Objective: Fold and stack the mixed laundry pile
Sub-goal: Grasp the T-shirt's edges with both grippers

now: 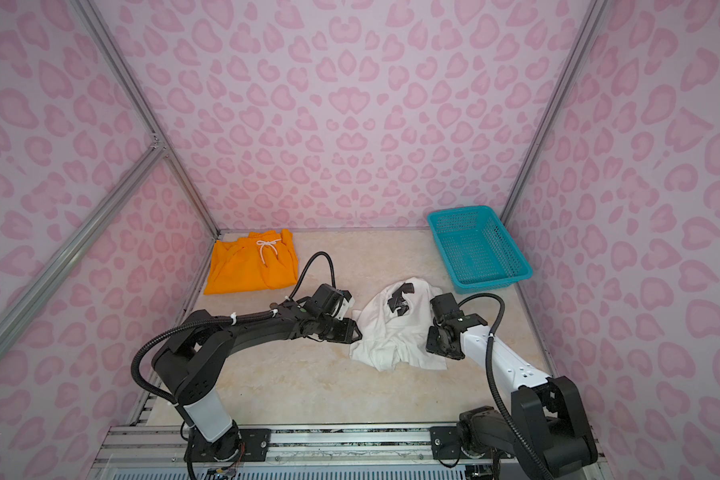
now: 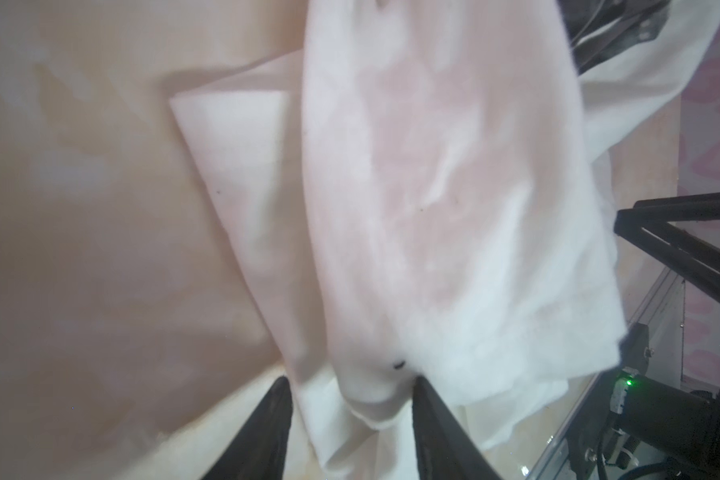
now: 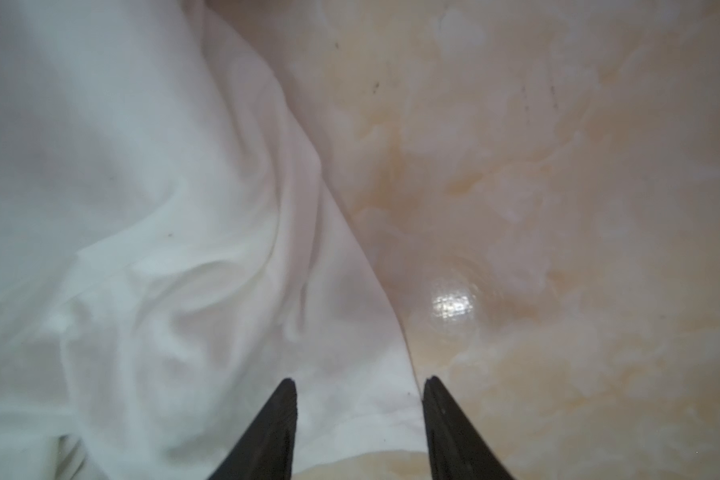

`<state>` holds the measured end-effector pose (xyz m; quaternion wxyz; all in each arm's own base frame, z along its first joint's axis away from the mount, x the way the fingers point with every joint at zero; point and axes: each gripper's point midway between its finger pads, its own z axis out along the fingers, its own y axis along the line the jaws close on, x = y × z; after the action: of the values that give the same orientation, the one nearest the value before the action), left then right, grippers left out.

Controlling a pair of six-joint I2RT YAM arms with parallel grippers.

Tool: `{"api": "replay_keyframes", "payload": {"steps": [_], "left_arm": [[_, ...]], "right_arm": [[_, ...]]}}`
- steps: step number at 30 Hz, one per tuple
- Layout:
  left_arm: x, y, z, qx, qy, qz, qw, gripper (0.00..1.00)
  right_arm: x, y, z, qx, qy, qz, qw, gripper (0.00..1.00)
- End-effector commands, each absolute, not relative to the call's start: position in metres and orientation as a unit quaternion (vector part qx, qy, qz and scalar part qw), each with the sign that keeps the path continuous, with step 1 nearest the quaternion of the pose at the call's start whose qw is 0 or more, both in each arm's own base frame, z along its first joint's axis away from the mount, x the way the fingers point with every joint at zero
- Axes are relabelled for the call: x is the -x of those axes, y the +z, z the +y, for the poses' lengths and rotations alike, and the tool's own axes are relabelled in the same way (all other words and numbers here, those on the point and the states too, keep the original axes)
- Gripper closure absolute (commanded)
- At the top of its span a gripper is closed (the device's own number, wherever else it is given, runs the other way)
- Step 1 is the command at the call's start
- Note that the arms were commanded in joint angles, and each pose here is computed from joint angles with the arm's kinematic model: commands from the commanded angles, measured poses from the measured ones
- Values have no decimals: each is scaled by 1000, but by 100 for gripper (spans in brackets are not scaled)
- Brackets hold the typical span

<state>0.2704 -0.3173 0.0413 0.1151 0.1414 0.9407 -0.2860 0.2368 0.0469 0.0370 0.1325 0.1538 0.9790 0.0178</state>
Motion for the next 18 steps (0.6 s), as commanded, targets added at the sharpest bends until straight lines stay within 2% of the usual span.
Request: {"api": "replay_keyframes", "payload": {"steps": [1, 4, 6, 11, 13, 18], "left_arm": [[-283, 41, -323, -134, -284, 940, 131, 58], [-287, 43, -327, -132, -288, 939, 132, 67], [-289, 46, -329, -131, -291, 938, 136, 73], [-300, 58, -319, -122, -278, 941, 151, 96], [-309, 67, -308, -115, -266, 943, 161, 97], [-346, 113, -276, -108, -252, 940, 204, 97]], "right_arm": [[-249, 23, 50, -190, 45, 970, 142, 49], [-248, 8, 53, -194, 54, 972, 125, 52], [-247, 1, 54, -194, 56, 972, 119, 58], [-246, -2, 48, -195, 43, 972, 122, 88], [-251, 6, 45, -189, 37, 972, 134, 99], [-270, 44, 46, -155, 41, 971, 179, 100]]}}
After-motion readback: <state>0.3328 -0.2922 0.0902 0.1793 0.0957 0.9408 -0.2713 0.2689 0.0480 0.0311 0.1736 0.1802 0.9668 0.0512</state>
